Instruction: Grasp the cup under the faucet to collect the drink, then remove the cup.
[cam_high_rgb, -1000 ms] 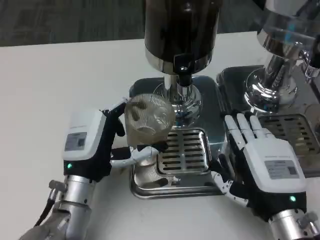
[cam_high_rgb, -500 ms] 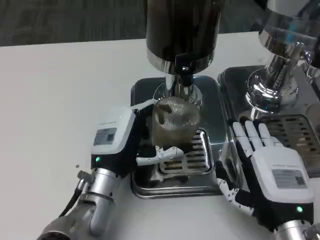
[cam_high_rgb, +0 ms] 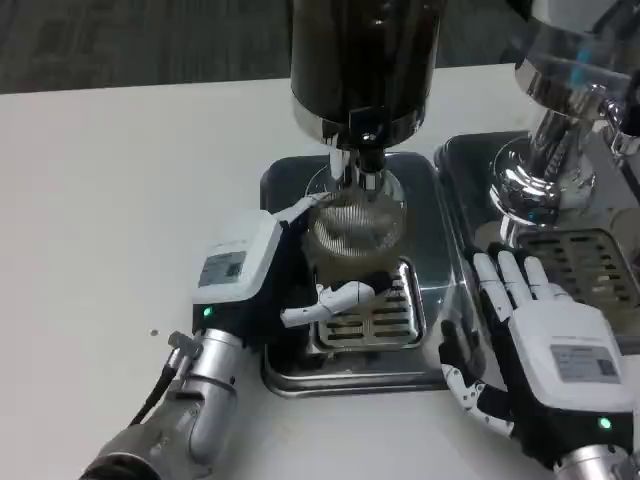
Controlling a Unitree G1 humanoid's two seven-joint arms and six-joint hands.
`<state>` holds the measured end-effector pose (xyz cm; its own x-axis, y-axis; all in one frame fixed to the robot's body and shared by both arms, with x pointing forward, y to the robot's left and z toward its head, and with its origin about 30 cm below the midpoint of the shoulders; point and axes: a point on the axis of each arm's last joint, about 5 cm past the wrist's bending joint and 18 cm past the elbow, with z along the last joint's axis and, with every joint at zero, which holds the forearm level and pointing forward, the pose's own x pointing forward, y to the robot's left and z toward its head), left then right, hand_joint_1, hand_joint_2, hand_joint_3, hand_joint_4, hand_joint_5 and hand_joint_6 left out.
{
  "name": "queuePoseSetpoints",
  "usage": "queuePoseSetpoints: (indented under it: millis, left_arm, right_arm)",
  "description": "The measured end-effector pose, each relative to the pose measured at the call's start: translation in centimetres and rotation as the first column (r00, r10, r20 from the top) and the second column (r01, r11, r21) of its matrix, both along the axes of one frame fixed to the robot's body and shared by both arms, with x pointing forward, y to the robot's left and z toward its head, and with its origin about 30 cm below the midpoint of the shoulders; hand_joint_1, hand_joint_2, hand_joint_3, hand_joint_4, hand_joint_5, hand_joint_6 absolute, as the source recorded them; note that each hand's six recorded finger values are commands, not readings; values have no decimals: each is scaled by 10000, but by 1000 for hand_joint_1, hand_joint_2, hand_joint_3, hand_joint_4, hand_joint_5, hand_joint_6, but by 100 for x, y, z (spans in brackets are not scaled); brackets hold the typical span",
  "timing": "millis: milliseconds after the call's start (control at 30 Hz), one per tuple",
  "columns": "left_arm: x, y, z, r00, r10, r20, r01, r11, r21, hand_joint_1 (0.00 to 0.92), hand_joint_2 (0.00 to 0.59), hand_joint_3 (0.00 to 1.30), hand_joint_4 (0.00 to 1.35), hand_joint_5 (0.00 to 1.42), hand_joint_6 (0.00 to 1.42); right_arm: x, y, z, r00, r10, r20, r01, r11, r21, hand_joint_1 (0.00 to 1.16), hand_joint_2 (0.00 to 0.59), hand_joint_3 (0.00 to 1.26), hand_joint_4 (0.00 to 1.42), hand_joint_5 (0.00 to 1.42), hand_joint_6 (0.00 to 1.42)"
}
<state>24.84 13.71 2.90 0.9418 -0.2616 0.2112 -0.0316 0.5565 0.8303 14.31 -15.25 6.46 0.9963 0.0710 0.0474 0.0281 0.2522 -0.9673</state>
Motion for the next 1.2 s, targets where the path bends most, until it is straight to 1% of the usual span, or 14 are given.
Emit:
queuePoseSetpoints:
  millis: [133, 200, 300, 400, 433, 533, 600, 700, 767, 867, 933, 1000, 1100, 1200]
  left_arm:
    - [-1, 18, 6, 10000, -75, 29, 75, 10000, -10, 0, 30, 89, 201, 586, 637]
    - [-8, 44, 8, 9999, -149, 8, 149, 9999, -81, 0, 18, 84, 189, 568, 609]
    - [-26, 62, 6, 9998, -192, 16, 192, 9993, -308, 0, 21, 76, 188, 564, 593]
    - [-40, 79, 5, 9999, -165, 7, 165, 9983, -557, 0, 20, 72, 188, 536, 551]
    - [-45, 85, 4, 9999, -169, 3, 169, 9981, -590, 0, 20, 71, 188, 494, 488]
    - [-58, 99, 0, 9999, -117, -75, 110, 9967, -803, 0, 30, 55, 128, 347, 328]
    - [-61, 111, 7, 9997, -24, -229, -2, 9935, -1139, 0, 36, 34, 89, 319, 263]
    - [-65, 127, 21, 9990, -10, -455, -63, 9871, -1599, 0, 39, 12, 30, 273, 206]
    - [-67, 143, 28, 9983, -32, -586, -74, 9837, -1797, 0, 23, 0, 1, 213, 150]
    - [-64, 173, 60, 9966, -118, -816, -85, 9697, -2443, 0, 2, 0, 0, 141, 72]
    - [-49, 189, 92, 9947, -297, -989, 18, 9624, -2717, 0, 0, 0, 0, 135, 65]
    - [-36, 206, 123, 9940, -427, -1011, 112, 9558, -2939, 0, 0, 0, 0, 132, 63]
    - [-24, 240, 185, 9966, -502, -655, 255, 9422, -3341, 0, 0, 0, 0, 115, 58]
    - [-48, 280, 230, 9983, -554, -203, 437, 9248, -3779, 0, 0, 0, 0, 112, 125]
  right_arm:
    - [29, 1, 3, 9999, 105, -7, -105, 9999, 35, 501, 435, 35, 0, 0, 142]
    - [53, -1, 6, 9999, 151, 24, -151, 9998, 88, 501, 435, 35, 0, 0, 139]
    - [96, -7, 8, 9998, 201, 64, -201, 9997, 134, 502, 435, 35, 0, 0, 136]
    - [111, -13, -4, 9998, 182, -21, -181, 9996, 222, 500, 433, 35, 0, 0, 134]
    - [113, -16, -7, 9998, 176, -34, -176, 9996, 222, 483, 423, 35, 0, 0, 132]
    - [130, -20, -3, 9998, 219, -5, -218, 9995, 243, 448, 424, 22, 0, 0, 131]
    - [153, -22, 5, 9998, 223, 5, -223, 9990, 379, 443, 422, 23, 0, 0, 131]
    - [174, -61, 0, 9997, 191, -127, -185, 9987, 473, 427, 409, 25, 0, 0, 131]
    - [177, -85, -12, 9997, 134, -227, -122, 9987, 502, 422, 406, 22, 0, 0, 131]
    - [195, -88, -9, 9997, 94, -230, -79, 9980, 629, 423, 403, 18, 0, 0, 131]
    - [211, -84, -6, 9997, 103, -219, -87, 9974, 720, 423, 401, 17, 0, 0, 131]
    - [228, -78, -2, 9997, 160, -174, -146, 9971, 743, 419, 394, 9, 0, 0, 131]
    - [240, -73, -4, 9996, 209, -164, -195, 9968, 769, 417, 389, 6, 0, 0, 133]
    - [242, -69, -4, 9997, 182, -171, -166, 9958, 896, 414, 383, 0, 0, 0, 140]
